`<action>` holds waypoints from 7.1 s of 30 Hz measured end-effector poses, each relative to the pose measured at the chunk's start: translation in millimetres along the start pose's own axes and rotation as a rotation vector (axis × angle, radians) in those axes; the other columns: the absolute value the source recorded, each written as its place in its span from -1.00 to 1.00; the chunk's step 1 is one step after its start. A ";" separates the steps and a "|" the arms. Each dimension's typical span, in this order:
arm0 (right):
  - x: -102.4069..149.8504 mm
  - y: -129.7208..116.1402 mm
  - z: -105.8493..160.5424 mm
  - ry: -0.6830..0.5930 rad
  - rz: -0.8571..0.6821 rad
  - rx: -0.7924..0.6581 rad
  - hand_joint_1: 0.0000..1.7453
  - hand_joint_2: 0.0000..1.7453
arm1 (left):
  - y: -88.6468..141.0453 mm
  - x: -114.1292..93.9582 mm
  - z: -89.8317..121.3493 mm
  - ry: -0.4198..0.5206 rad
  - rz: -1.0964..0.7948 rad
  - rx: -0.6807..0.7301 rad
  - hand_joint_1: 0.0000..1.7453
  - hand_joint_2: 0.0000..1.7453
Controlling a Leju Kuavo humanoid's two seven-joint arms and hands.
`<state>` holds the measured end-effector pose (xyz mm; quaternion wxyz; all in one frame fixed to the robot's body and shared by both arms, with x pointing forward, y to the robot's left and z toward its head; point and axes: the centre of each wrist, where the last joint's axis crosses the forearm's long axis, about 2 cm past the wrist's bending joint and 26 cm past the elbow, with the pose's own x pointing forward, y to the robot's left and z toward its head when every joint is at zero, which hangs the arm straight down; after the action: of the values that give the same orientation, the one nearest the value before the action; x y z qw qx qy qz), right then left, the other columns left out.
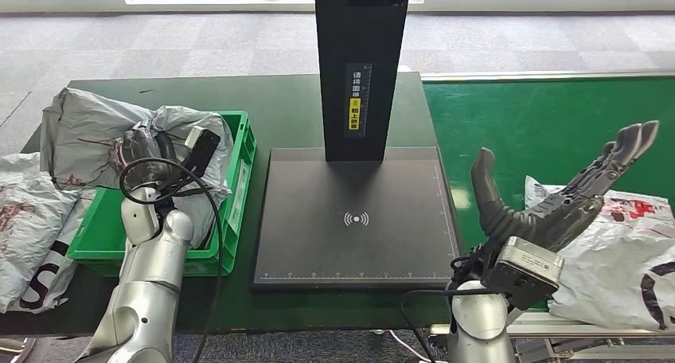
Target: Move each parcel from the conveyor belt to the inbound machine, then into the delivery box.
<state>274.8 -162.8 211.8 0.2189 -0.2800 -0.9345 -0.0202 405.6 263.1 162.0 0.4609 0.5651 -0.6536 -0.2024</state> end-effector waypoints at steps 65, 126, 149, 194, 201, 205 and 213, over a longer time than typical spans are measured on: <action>-76.3 -46.6 64.8 0.278 0.348 0.154 -1.00 1.00 | 40.1 18.4 20.7 -0.028 0.627 0.500 -1.00 1.00; -208.7 -145.5 159.9 1.523 0.553 0.781 1.00 1.00 | 26.5 82.7 149.4 -0.361 1.805 -0.270 -1.00 1.00; -179.0 -122.8 146.5 0.896 0.505 0.184 1.00 1.00 | 30.0 79.4 155.4 -0.344 1.785 -0.248 -1.00 1.00; -38.6 55.8 164.3 0.551 -0.227 0.965 1.00 1.00 | 19.3 71.2 160.8 -0.282 1.745 -0.265 -1.00 1.00; -36.0 56.6 177.3 0.602 -0.250 1.041 1.00 1.00 | 19.2 71.2 160.8 -0.280 1.742 -0.263 -1.00 1.00; -35.3 56.8 179.9 0.608 -0.252 1.053 1.00 1.00 | 19.2 71.2 160.9 -0.280 1.742 -0.264 -1.00 1.00; -34.5 57.2 182.9 0.619 -0.259 1.072 0.25 1.00 | 19.2 71.2 160.8 -0.279 1.741 -0.263 -1.00 1.00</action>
<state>258.2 -103.1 27.2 0.5849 0.0029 -0.7343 0.3445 265.8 161.4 124.4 0.4286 -0.2191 -0.8729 0.0791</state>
